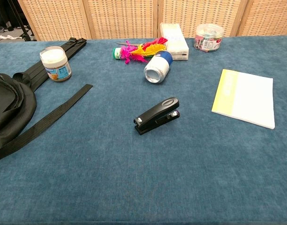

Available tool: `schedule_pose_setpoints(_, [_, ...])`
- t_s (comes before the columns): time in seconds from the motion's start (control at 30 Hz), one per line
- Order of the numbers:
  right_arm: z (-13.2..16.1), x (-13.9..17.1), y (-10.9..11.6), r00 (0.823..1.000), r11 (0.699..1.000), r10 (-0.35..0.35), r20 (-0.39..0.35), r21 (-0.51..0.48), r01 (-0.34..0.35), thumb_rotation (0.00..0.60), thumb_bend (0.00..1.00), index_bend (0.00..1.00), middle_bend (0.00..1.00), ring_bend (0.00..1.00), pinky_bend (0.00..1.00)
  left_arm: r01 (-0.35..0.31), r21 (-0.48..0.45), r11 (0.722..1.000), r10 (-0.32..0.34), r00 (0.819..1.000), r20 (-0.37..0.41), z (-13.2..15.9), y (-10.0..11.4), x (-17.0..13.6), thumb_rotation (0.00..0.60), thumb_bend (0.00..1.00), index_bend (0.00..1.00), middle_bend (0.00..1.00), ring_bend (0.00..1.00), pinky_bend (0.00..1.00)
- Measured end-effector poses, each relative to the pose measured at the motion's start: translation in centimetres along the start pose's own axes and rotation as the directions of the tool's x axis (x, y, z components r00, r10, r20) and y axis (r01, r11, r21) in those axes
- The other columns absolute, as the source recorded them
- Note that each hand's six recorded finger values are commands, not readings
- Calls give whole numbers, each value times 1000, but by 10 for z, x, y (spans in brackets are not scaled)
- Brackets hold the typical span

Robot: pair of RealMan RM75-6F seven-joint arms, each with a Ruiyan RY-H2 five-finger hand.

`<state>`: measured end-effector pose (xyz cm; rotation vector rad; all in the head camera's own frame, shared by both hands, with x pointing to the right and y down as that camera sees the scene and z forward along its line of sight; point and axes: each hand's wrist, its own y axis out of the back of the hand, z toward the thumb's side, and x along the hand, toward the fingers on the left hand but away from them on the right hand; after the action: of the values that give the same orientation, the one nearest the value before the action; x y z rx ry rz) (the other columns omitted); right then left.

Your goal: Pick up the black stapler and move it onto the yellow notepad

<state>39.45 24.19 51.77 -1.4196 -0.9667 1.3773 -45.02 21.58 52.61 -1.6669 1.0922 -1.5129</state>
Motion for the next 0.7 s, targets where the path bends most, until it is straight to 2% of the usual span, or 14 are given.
schedule_pose_setpoints(0.27, [4, -1, -5, 1000, 999, 24, -12, -20, -25, 600, 0, 0, 0, 0, 0, 15, -9, 1000, -15, 1000, 2, 1, -1, 1, 600, 0, 0, 0, 0, 18])
schedule_pose_setpoints(0.37, [14, -7, -11, 996, 996, 46, -77, -73, -52, 600, 0, 0, 0, 0, 0, 7, -12, 1000, -7, 1000, -1, 0, 0, 1, 600, 0, 0, 0, 0, 18])
schedule_pose_setpoints(0.43, [24, -16, -17, 987, 990, 60, -149, -119, -78, 600, 0, 0, 0, 0, 0, 4, -9, 1000, -4, 1000, -2, 0, 1, 2, 600, 0, 0, 0, 0, 17])
schedule_pose_setpoints(0.47, [30, -22, -19, 980, 986, 66, -187, -138, -92, 600, 0, 0, 0, 0, 0, 4, -7, 1000, -4, 1000, -5, 0, 0, 2, 600, 0, 0, 0, 0, 14])
schedule_pose_setpoints(0.57, [53, -48, -31, 942, 975, 92, -323, -163, -151, 600, 0, 0, 0, 0, 0, 4, -5, 1000, -4, 1000, -19, -1, -1, 4, 600, 0, 0, 0, 0, 8])
schedule_pose_setpoints(0.7, [92, -83, -47, 869, 975, 138, -476, -88, -203, 600, 0, 0, 0, 0, 0, -1, -5, 1000, 1, 999, -38, -3, -1, 5, 600, 0, 0, 0, 0, 7])
